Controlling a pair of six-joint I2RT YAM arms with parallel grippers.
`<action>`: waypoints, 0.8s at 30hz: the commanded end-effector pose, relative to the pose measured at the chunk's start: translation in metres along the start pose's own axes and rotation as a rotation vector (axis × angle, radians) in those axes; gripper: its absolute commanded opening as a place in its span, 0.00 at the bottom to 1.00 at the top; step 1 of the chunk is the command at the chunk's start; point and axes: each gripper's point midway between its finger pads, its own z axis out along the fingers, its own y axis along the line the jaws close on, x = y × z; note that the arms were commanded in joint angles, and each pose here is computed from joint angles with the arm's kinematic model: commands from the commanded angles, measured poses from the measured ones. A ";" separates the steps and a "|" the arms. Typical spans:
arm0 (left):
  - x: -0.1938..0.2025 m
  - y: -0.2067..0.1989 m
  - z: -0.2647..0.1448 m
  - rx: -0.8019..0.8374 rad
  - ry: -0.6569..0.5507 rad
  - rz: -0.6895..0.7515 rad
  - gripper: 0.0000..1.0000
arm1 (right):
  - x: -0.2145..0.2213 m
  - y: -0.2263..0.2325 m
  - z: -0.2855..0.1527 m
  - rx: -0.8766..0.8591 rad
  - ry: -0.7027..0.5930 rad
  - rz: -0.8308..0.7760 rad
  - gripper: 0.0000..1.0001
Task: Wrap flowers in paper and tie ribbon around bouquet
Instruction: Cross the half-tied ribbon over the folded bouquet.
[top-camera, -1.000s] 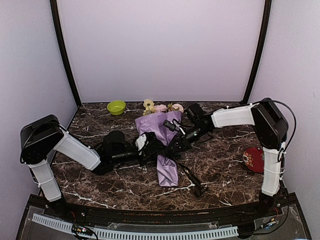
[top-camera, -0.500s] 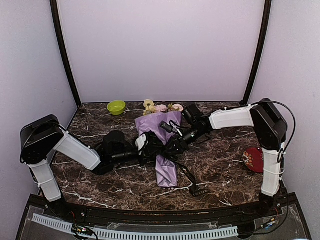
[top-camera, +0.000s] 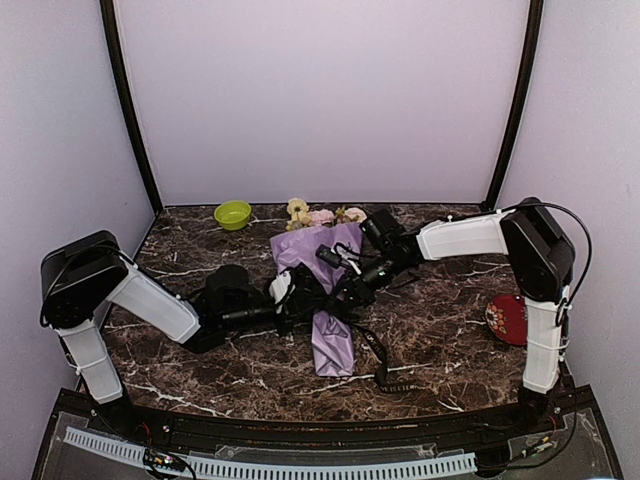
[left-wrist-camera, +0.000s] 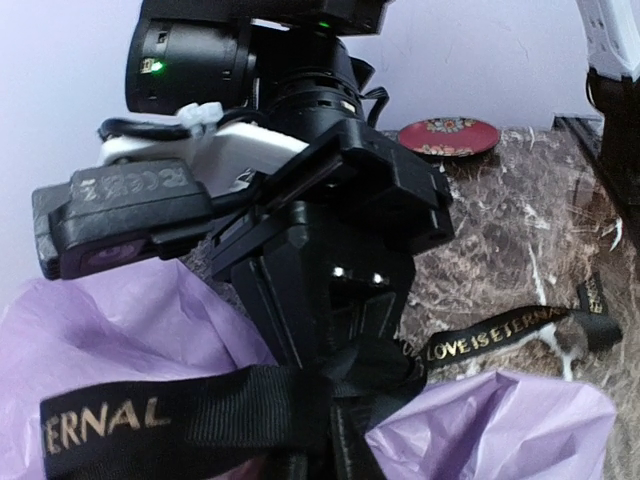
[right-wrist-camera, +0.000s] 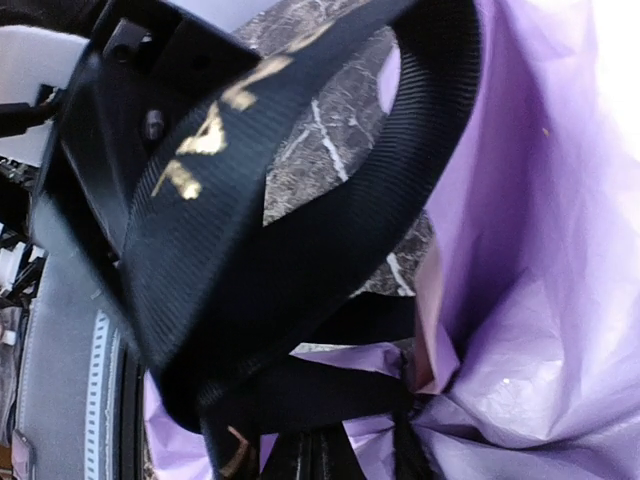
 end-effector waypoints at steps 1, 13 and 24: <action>-0.015 0.007 -0.010 -0.030 -0.052 -0.054 0.35 | -0.007 -0.007 -0.007 0.101 0.003 -0.013 0.00; 0.003 0.008 -0.057 -0.057 0.028 -0.211 0.53 | -0.004 -0.017 -0.008 0.317 0.118 -0.101 0.00; -0.040 0.054 -0.049 0.007 -0.018 -0.560 0.71 | -0.012 -0.014 -0.005 0.340 0.135 -0.150 0.00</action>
